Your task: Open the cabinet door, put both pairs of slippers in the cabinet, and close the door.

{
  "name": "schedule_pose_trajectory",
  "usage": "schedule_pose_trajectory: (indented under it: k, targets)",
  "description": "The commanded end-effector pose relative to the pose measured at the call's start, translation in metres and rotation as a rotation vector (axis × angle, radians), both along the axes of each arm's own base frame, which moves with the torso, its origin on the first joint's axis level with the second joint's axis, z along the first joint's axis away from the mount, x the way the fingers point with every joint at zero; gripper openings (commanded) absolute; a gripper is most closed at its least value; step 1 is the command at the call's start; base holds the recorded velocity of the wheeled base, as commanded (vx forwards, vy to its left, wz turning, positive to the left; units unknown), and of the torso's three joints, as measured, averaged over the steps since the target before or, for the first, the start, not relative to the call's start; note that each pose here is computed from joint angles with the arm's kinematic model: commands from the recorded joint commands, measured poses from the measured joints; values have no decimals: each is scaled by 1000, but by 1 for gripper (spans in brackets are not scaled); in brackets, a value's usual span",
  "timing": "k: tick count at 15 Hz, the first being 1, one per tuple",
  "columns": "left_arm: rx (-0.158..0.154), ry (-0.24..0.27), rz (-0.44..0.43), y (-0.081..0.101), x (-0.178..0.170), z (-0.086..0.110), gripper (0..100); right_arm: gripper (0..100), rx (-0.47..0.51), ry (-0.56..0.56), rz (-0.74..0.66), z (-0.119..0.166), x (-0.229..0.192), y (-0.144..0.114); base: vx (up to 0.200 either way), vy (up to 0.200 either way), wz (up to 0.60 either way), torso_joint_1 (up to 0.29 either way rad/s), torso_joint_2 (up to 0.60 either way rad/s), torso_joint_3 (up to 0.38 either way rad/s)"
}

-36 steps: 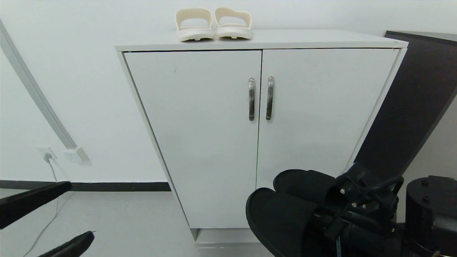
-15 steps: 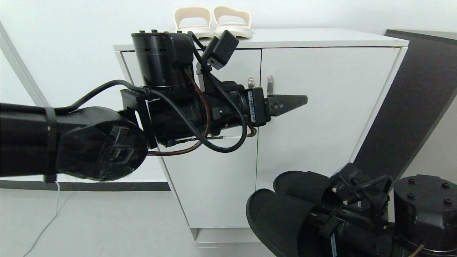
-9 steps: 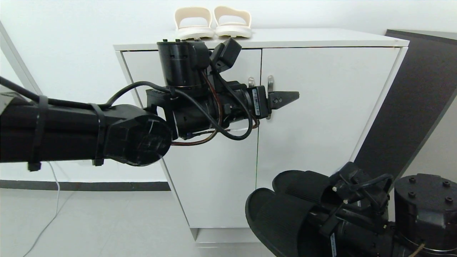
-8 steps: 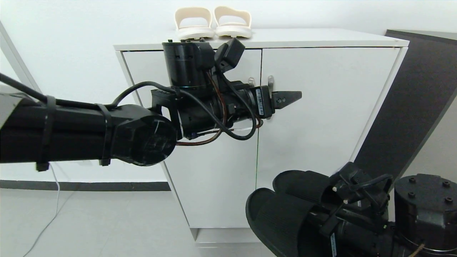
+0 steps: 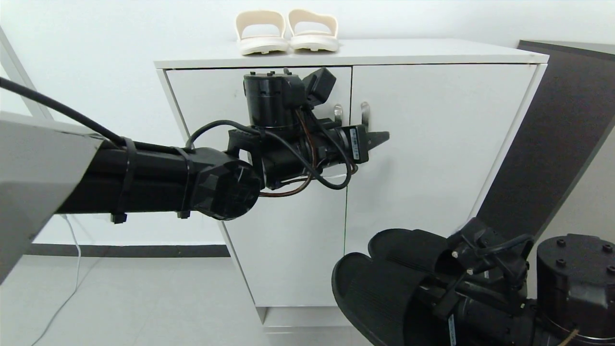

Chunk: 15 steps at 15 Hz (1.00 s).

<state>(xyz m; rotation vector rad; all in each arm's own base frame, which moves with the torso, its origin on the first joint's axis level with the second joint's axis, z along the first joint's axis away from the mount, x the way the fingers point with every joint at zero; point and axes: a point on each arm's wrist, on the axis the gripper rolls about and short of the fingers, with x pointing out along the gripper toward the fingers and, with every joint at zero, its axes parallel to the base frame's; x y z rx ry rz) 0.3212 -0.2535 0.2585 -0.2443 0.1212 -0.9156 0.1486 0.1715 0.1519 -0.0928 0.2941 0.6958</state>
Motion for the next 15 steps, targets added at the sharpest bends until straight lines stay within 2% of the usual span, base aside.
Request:
schedule_pose_trajectory:
  k: [1, 3, 5, 7, 9, 11, 13, 15]
  targets:
    - [-1, 2, -10, 4, -7, 2, 0, 0, 5, -4, 8, 2, -3, -1, 0, 0, 0, 0, 0, 0]
    - [0, 1, -18, 8, -18, 6, 0, 0, -1, 12, 36, -1, -7, -3, 0, 0, 0, 0, 0, 0]
    - [3, 5, -21, 14, -28, 8, 0, 0, 29, 27, 150, 2, -17, -8, 0, 0, 0, 0, 0, 0]
    - [9, 15, -27, 24, -41, 8, 0, 0, 30, 34, 187, 2, -24, -11, 0, 0, 0, 0, 0, 0]
    - [-6, -2, -50, 25, -55, 8, 0, 0, 30, 53, 235, -2, -29, -13, 0, 0, 0, 0, 0, 0]
    - [-19, -17, -87, 24, -76, 8, 0, 0, 28, 56, 238, -3, -29, -13, 0, 0, 0, 0, 0, 0]
    - [-10, -15, -128, 32, -102, 4, 0, 0, 27, 59, 241, -3, -29, -13, 0, 0, 0, 0, 0, 0]
    - [-4, -7, -130, 36, -105, 2, 0, 0, 27, 58, 241, -3, -29, -13, 0, 0, 0, 0, 0, 0]
